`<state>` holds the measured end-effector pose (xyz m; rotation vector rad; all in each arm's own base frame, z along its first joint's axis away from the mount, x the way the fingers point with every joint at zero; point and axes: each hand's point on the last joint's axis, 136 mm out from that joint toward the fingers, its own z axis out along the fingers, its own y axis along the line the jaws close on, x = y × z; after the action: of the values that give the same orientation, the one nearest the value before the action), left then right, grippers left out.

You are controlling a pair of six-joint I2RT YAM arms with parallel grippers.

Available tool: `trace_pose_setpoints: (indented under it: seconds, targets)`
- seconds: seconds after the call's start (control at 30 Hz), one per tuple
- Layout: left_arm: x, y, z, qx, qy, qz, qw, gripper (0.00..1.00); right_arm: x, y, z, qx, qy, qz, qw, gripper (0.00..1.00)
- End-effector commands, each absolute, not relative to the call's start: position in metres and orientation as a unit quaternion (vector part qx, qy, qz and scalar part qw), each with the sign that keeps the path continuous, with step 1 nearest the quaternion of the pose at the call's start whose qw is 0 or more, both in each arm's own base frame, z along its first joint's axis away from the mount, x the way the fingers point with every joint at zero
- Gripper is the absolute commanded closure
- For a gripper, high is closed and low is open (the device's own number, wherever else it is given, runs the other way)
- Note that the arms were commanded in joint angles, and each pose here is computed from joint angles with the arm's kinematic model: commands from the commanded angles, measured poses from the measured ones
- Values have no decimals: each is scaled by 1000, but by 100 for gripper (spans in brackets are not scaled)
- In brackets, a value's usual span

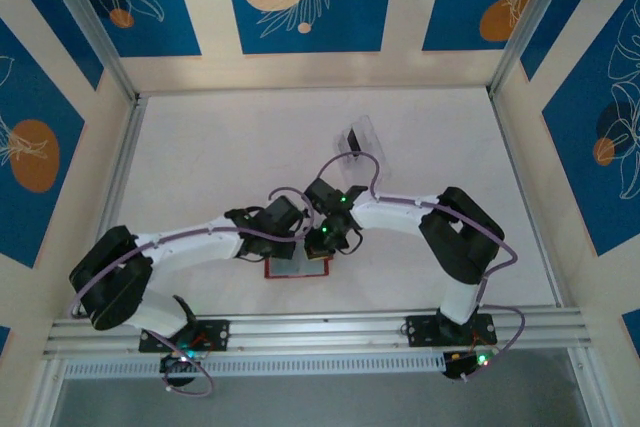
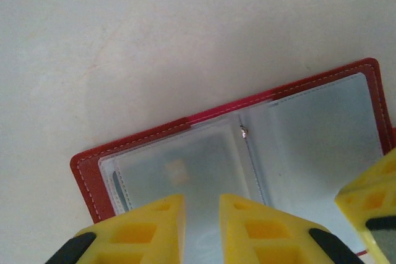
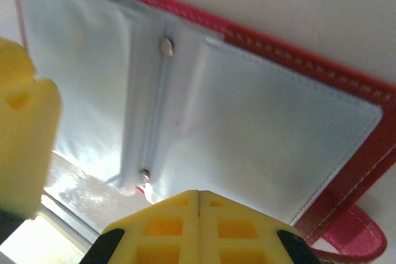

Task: Put the credit cards into the card holder
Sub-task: Flip over the card slot on the card holder.

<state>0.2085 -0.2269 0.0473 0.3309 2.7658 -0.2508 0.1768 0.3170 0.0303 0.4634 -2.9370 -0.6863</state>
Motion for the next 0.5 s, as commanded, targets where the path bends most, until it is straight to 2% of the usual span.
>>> trace_pose_setpoints:
  seconds: [0.0, 0.47]
  targets:
    - [208, -221, 37, 123, 977, -60, 164, 79, 170, 298, 10, 128, -975, -168, 67, 100]
    - [206, -210, 24, 121, 980, -29, 154, 80, 200, 274, -18, 80, -989, -108, 69, 100]
